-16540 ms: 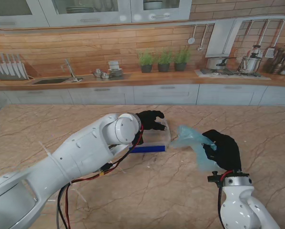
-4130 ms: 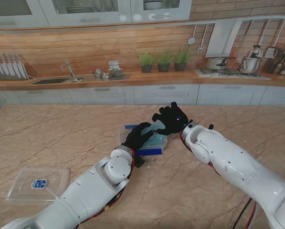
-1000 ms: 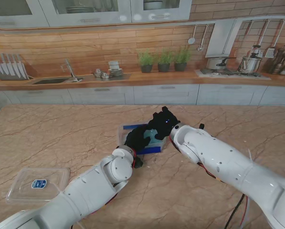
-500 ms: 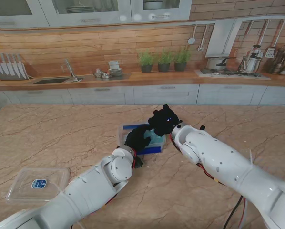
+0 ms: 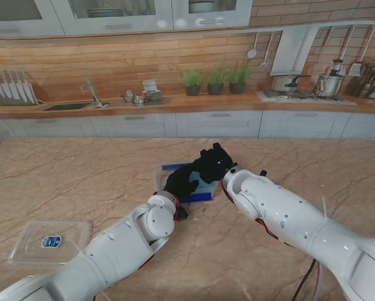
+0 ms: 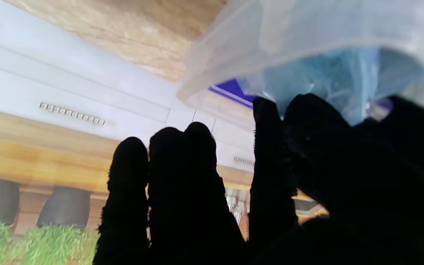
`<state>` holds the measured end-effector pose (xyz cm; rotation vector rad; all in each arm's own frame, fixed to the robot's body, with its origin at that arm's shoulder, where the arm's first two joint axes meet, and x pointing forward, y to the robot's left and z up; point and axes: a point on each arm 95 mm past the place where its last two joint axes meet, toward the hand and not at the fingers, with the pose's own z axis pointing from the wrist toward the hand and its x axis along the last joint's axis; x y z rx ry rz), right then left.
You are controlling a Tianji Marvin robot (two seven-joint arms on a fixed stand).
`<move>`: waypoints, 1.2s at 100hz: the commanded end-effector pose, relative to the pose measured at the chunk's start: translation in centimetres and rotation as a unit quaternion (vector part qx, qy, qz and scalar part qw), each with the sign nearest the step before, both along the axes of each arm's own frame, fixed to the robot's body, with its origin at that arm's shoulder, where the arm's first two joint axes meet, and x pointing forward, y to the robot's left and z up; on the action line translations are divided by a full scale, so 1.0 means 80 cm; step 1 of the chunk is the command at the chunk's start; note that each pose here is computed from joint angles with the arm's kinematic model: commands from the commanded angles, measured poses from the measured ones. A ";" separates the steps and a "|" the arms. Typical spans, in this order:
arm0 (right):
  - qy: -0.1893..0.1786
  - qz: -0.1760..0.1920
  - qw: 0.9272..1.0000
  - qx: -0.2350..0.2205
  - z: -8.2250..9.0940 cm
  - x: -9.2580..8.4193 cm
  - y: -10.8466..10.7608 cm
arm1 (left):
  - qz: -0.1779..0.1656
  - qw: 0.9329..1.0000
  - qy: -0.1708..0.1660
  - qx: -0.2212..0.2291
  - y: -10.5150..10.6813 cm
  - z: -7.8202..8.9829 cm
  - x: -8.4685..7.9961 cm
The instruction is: Fold the bubble film and place it into the plastic crate
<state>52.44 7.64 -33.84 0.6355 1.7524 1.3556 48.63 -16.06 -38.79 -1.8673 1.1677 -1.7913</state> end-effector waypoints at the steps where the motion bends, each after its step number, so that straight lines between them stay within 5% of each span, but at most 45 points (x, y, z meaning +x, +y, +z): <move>1: 0.008 0.008 1.000 -0.007 -0.005 0.000 0.008 | 0.004 0.999 0.038 0.014 0.010 -0.036 -0.019; 52: 0.064 0.022 0.996 -0.064 -0.038 0.007 0.015 | 0.014 0.999 0.029 -0.011 0.014 -0.025 -0.020; 120: -0.018 -0.027 0.998 0.047 0.024 -0.014 -0.001 | 0.008 1.000 0.022 -0.008 0.014 -0.024 -0.020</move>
